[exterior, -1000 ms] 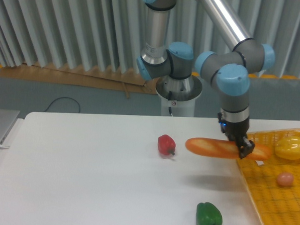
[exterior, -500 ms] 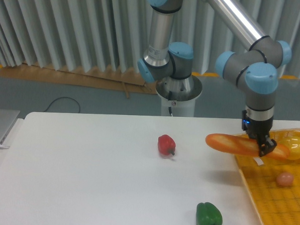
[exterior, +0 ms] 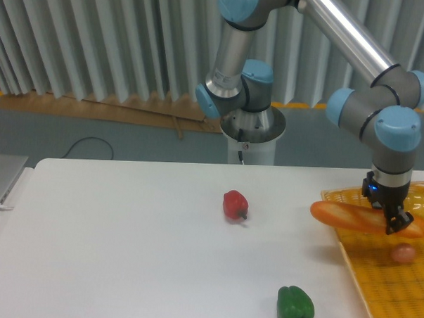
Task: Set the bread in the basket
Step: 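Lower the bread into the yellow basket and open the gripper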
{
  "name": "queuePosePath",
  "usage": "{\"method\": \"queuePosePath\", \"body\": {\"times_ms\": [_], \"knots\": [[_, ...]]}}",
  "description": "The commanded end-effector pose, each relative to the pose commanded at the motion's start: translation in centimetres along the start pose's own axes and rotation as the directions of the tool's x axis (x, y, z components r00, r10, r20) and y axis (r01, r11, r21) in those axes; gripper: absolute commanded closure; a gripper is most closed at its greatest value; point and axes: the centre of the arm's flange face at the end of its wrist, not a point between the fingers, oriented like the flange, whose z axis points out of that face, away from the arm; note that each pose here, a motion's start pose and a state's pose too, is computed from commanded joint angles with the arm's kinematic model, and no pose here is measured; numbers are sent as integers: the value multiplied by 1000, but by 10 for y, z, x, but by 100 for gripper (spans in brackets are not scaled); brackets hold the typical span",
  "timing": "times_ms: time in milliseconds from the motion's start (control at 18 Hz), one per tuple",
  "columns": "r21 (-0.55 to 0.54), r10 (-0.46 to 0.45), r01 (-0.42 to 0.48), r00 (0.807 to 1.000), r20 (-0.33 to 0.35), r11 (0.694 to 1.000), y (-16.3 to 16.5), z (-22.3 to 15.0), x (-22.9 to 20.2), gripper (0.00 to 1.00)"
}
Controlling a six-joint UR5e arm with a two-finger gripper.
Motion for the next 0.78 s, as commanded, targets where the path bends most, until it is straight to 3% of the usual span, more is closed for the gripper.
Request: {"method": "queuePosePath", "body": {"times_ms": [222,389,778], "knots": [[13,-45,45,999,2,999,18,6,-9,47],[70,-233,232,972,6,970,41,2,-5,47],[61,-302,301,953,1,952,62,15,-7,47]]}}
